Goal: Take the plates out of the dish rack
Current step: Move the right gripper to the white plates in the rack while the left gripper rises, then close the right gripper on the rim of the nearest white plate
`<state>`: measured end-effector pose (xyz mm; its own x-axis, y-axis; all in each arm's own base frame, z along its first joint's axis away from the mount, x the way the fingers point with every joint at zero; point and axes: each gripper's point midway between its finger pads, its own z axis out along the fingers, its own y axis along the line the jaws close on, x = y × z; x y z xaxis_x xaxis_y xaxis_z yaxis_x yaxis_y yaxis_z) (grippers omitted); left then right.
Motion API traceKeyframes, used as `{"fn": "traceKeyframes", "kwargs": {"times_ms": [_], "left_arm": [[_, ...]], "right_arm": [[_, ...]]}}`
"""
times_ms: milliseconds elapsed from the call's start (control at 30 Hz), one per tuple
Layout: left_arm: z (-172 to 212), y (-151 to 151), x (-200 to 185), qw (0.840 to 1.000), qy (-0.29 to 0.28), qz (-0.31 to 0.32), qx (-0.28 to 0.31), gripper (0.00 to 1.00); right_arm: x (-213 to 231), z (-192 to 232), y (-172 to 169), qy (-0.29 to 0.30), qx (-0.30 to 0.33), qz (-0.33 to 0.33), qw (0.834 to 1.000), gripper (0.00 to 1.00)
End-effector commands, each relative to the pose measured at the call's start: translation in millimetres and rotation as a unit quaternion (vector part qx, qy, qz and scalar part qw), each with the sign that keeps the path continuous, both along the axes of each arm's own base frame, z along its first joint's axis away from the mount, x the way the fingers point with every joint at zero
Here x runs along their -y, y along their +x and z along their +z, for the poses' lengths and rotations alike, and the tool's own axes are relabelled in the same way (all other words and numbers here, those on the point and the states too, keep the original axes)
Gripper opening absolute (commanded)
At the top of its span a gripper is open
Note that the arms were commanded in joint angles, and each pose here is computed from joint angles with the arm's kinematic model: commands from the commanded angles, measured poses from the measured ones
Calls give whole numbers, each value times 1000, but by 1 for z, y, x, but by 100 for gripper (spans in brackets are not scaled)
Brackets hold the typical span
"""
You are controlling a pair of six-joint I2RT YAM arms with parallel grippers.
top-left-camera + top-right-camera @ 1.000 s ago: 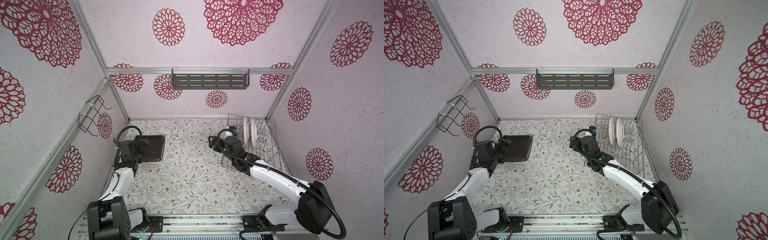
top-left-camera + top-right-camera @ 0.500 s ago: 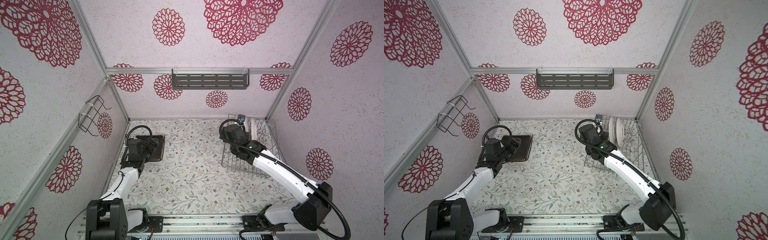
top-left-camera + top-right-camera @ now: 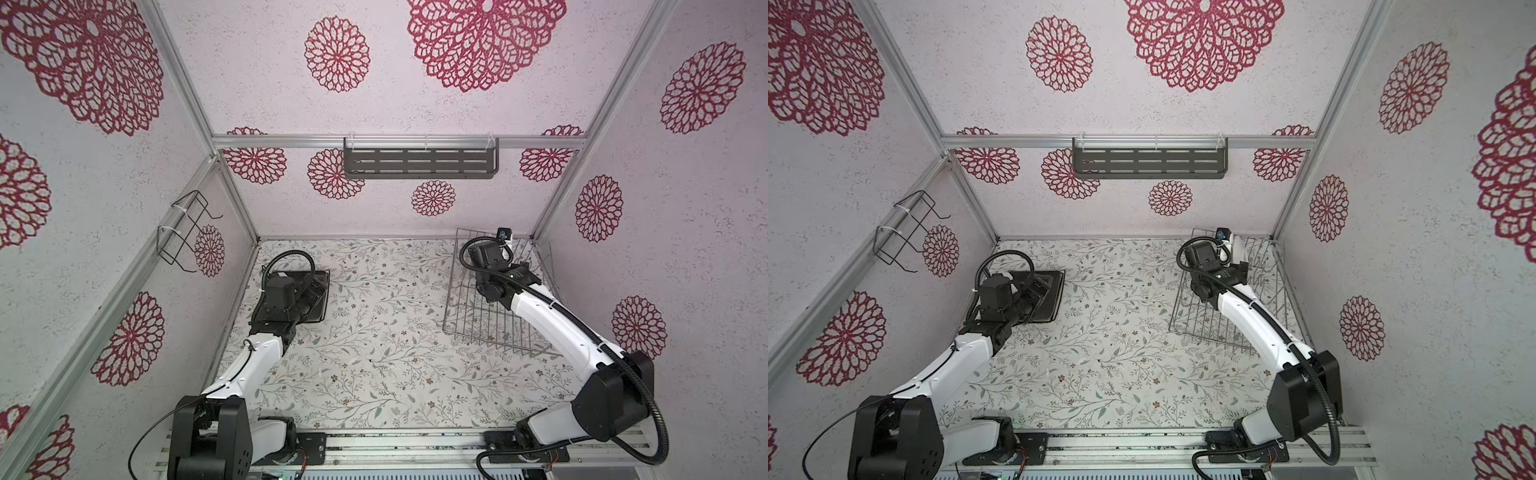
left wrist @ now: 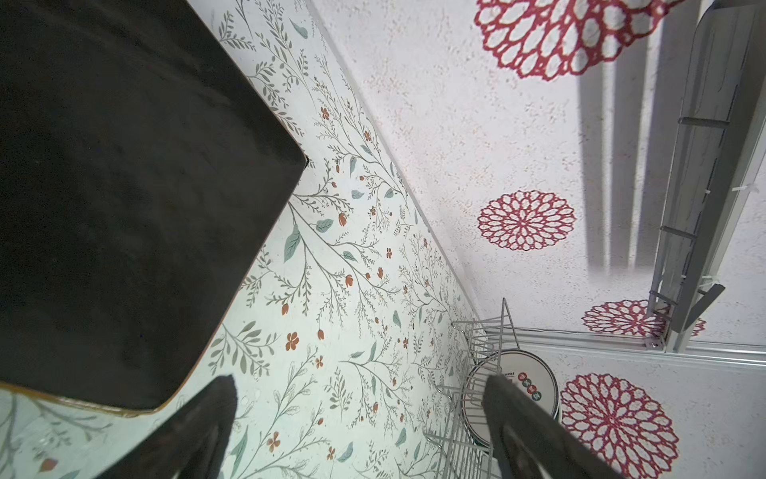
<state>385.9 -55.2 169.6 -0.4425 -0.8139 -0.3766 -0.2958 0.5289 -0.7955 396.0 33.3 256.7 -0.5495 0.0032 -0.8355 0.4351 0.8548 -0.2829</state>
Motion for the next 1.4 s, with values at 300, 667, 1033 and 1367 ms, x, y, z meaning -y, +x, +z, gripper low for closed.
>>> {"fn": "traceKeyframes", "kwargs": {"times_ms": [300, 667, 1033, 1367], "left_arm": [[10, 6, 7, 1000, 0, -3, 18, 97], [8, 9, 10, 1000, -2, -6, 16, 97], [10, 12, 15, 1000, -4, -12, 17, 97], [9, 11, 24, 1000, 1, -14, 8, 97]], "right_arm": [[15, -13, 35, -29, -34, -11, 999, 77], [30, -33, 50, -34, -56, -25, 998, 71], [41, -48, 69, -42, -66, -32, 996, 69], [51, -64, 83, -49, -78, -36, 995, 62]]}}
